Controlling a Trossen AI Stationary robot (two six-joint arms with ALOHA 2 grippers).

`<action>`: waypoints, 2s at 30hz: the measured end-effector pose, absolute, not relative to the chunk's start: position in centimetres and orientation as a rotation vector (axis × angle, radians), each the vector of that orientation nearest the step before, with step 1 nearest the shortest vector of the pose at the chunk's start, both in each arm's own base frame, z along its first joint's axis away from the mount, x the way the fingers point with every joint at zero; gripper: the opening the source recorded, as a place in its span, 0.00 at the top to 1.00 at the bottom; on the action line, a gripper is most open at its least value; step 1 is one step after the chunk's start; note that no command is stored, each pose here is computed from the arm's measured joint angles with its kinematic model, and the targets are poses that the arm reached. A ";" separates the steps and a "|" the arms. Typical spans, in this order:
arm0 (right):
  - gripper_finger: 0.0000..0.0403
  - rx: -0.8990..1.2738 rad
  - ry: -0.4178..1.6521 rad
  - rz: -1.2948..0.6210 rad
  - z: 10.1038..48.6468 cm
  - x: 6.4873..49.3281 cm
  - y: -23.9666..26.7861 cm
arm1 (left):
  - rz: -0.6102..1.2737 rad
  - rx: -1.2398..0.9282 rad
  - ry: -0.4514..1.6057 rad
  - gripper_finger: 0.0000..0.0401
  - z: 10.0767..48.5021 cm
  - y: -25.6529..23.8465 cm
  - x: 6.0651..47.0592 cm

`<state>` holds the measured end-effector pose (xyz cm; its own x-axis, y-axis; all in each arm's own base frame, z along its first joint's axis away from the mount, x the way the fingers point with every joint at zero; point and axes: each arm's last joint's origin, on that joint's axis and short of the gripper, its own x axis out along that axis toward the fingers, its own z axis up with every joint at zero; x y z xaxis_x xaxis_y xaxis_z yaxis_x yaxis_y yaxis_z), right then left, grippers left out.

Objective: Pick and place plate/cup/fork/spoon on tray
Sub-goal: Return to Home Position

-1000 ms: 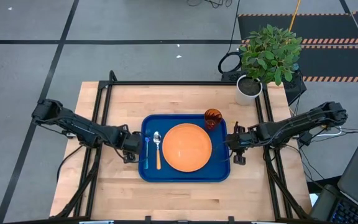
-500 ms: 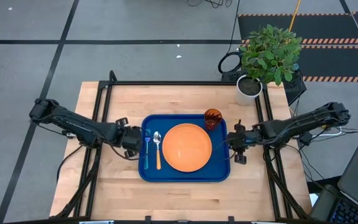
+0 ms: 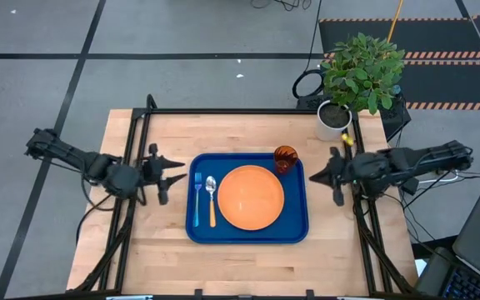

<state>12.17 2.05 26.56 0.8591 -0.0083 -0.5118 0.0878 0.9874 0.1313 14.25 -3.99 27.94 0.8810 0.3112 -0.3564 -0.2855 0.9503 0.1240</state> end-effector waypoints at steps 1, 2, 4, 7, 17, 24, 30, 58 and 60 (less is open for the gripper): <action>1.00 0.155 0.510 -0.059 26.7 11.7 1.9 | 0.274 0.066 0.323 0.60 27.8 -4.0 13.9; 1.00 0.158 0.487 -0.068 26.7 11.4 1.8 | 0.242 0.068 0.277 0.60 27.4 -4.0 13.5; 1.00 0.175 0.448 -0.068 26.7 10.7 1.7 | 0.201 0.068 0.209 0.60 26.3 -4.0 12.9; 1.00 0.199 0.422 -0.088 26.3 10.0 1.5 | 0.194 0.036 0.141 0.60 24.1 -3.7 12.3; 1.00 0.208 0.412 -0.117 24.7 9.4 1.2 | 0.190 -0.057 -0.018 0.60 22.5 -2.8 10.3; 1.00 0.170 0.405 -0.106 24.0 9.0 1.2 | 0.195 -0.091 -0.076 0.60 22.7 -1.8 8.1; 1.00 0.143 0.308 -0.082 23.2 8.9 1.1 | 0.199 -0.107 -0.043 0.60 21.5 -1.6 7.6; 1.00 0.067 0.078 0.042 17.1 9.2 1.5 | 0.038 -0.081 -0.007 0.98 17.4 -1.3 9.4; 1.00 0.054 0.095 0.048 17.0 9.2 1.5 | 0.033 -0.080 0.001 0.98 17.3 -1.1 9.4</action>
